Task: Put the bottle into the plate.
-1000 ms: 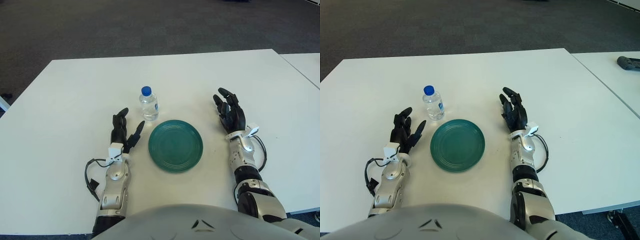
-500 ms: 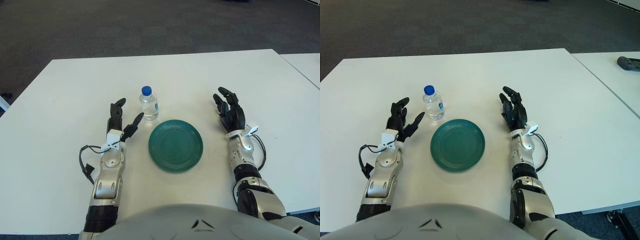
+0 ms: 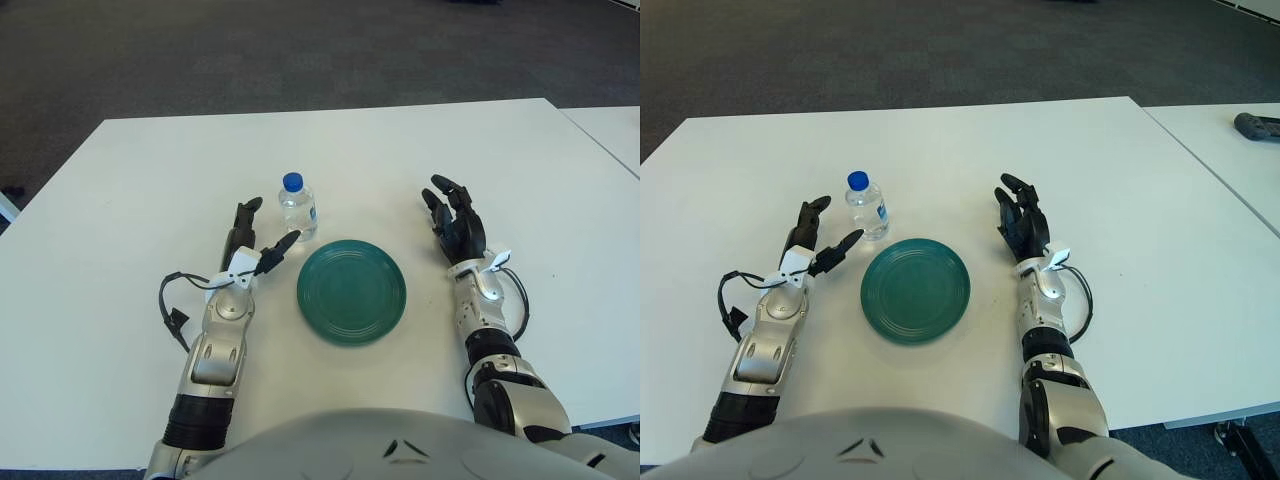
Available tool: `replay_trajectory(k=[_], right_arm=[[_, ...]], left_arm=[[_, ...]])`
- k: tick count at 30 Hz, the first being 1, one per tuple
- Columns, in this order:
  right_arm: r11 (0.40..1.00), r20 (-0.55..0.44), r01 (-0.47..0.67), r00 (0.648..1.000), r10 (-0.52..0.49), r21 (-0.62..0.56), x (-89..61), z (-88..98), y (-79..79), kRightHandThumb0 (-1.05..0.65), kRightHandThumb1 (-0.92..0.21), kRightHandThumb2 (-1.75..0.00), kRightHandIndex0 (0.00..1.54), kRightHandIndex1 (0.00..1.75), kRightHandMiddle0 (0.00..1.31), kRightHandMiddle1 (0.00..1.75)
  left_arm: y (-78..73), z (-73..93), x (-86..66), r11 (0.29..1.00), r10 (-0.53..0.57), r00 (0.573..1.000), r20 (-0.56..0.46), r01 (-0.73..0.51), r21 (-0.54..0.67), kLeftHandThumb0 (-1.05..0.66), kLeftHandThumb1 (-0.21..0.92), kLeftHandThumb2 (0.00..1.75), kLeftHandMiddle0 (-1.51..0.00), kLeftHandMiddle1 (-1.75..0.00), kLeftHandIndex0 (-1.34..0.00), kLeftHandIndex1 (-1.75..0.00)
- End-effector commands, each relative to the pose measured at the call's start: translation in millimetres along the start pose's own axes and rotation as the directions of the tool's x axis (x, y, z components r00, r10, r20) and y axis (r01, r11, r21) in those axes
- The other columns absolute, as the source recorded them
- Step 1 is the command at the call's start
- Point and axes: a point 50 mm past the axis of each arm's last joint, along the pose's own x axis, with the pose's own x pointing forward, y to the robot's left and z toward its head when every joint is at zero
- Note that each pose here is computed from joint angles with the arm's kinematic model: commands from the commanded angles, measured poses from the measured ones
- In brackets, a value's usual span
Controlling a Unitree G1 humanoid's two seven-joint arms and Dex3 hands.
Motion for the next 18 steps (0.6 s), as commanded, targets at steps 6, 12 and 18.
replay_trajectory(k=[6,12,18], right_arm=[[0.997,-0.094,0.024,0.995,-0.016,0.078,-25.1,-29.1,16.4,-0.87,-0.92,-0.47,0.49,0.46,0.00,0.82],[0.997,-0.090,0.011,0.996,-0.004,0.080,-26.0,-29.6,21.5,-0.88,-0.92,-0.46,0.48,0.47,0.00,0.81],[0.996,-0.077,0.004,0.997,0.003,0.088,-26.3,-28.9,26.3,-0.86,-0.92,-0.45,0.46,0.51,0.00,0.79]], left_arm=[[-1.9,12.2,25.0,0.998,-0.044,0.999,0.002,0.044,0.054,-1.05,0.92,0.18,-0.13,0.00,0.00,-0.46],[-6.8,14.4,34.4,0.996,-0.056,0.998,-0.015,0.057,0.070,-1.05,0.92,0.19,-0.10,0.00,0.00,-0.44],[-10.9,15.0,36.9,0.992,-0.074,0.997,-0.034,0.077,0.097,-1.05,0.92,0.26,-0.11,0.00,0.00,-0.43]])
